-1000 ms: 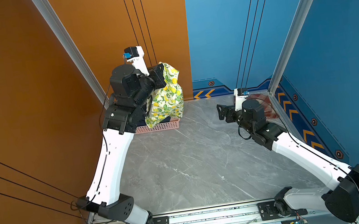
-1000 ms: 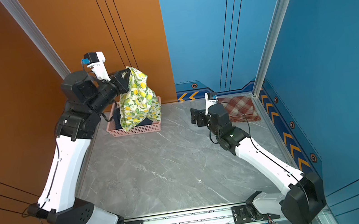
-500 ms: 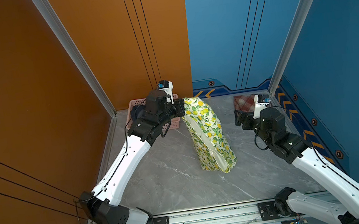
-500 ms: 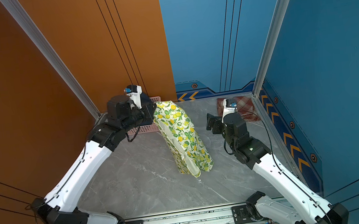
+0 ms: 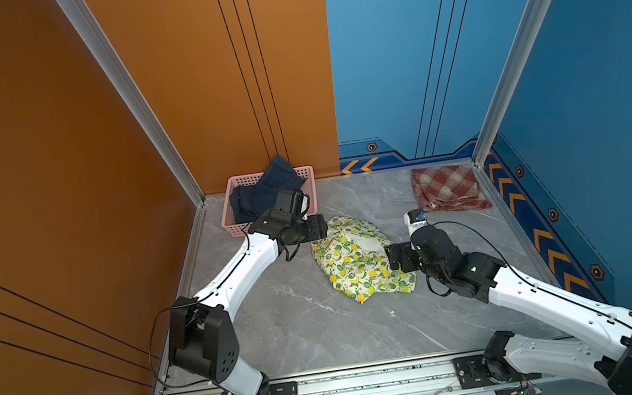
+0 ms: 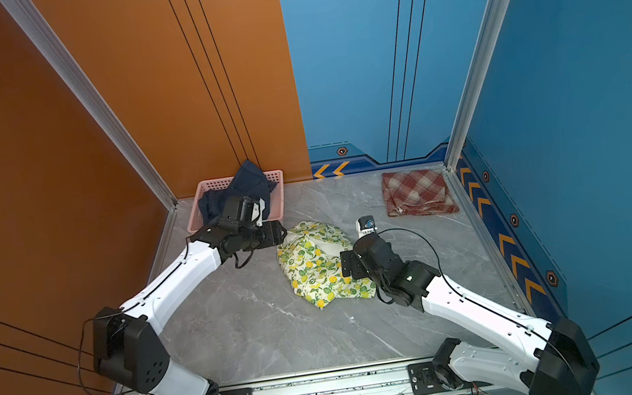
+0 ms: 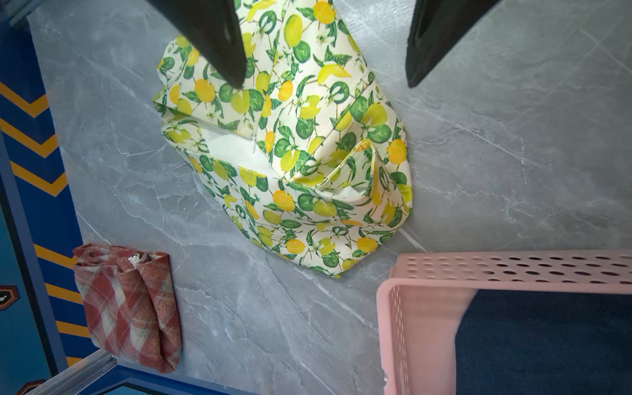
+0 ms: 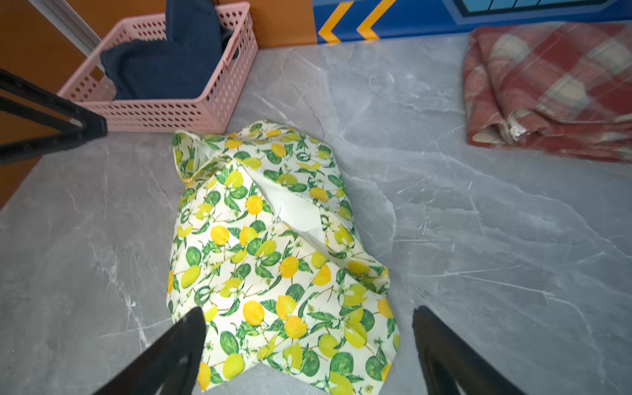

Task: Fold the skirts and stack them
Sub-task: 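Grasp the lemon-print skirt's edge with the right gripper while the left draws back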

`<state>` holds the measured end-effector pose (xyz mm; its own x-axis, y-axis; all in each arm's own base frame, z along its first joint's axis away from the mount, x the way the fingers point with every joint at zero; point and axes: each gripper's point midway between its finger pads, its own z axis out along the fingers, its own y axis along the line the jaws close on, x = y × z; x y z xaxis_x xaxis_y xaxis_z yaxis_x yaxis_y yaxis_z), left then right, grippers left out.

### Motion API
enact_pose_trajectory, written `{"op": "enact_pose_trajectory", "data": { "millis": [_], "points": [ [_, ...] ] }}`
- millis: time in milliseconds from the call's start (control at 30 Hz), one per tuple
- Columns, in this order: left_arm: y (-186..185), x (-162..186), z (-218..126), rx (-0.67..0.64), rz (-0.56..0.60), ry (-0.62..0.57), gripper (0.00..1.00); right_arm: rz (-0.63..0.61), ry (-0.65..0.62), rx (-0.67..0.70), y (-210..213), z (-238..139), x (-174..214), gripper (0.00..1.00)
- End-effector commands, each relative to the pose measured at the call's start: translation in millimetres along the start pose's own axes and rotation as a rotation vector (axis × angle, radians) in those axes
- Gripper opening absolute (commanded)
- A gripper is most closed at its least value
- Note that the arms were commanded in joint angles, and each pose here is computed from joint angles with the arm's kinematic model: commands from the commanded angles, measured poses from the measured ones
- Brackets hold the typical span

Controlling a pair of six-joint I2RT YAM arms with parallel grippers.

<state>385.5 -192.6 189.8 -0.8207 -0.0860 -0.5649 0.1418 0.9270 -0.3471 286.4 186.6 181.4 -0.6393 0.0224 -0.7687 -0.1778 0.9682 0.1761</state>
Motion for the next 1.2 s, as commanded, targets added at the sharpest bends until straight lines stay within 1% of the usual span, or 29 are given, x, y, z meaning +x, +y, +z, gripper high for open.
{"op": "enact_pose_trajectory", "data": {
  "millis": [0,67,167,233,433,533,567,600,633,667,700,767,867,933,1033,1167],
  "points": [
    [14,22,-5,-0.037,0.036,0.051,0.75,-0.01,0.06,0.05,-8,14,10,0.96],
    [15,32,-2,-0.032,0.036,0.076,0.75,-0.018,0.084,0.055,-12,24,5,0.95],
    [19,43,-1,-0.037,0.034,0.099,0.75,-0.093,0.134,0.059,-12,47,5,0.95],
    [22,46,-3,-0.041,0.03,0.1,0.75,-0.145,0.182,0.04,-9,63,7,0.95],
    [27,48,-5,-0.016,-0.005,0.112,0.75,-0.286,0.272,0.018,1,110,4,0.91],
    [32,47,-7,-0.008,-0.035,0.111,0.75,-0.333,0.313,0.044,-2,135,4,0.88],
    [33,47,-8,-0.009,-0.036,0.11,0.75,-0.339,0.321,0.063,-5,143,1,0.85],
    [33,47,-8,-0.009,-0.04,0.109,0.75,-0.348,0.333,0.058,-5,151,-1,0.79],
    [34,46,-9,-0.009,-0.04,0.108,0.75,-0.358,0.336,0.049,-3,158,-4,0.7],
    [34,47,-9,-0.005,-0.04,0.108,0.75,-0.368,0.341,0.049,-3,165,-6,0.58],
    [34,46,-10,-0.005,-0.043,0.107,0.75,-0.38,0.357,0.038,0,170,-6,0.49],
    [34,47,-12,-0.002,-0.046,0.104,0.75,-0.396,0.372,0.023,2,175,-6,0.37],
    [37,47,-15,-0.009,-0.05,0.095,0.75,-0.397,0.34,0.028,2,166,-18,0.0],
    [39,48,-17,-0.01,-0.055,0.092,0.75,-0.391,0.293,0.032,4,150,-34,0.0],
    [40,49,-19,-0.011,-0.066,0.089,0.75,-0.388,0.19,0.034,13,112,-65,0.0],
    [38,49,-22,0.004,-0.068,0.075,0.75,-0.366,0.03,-0.006,34,43,-117,0.0]
  ]
}}
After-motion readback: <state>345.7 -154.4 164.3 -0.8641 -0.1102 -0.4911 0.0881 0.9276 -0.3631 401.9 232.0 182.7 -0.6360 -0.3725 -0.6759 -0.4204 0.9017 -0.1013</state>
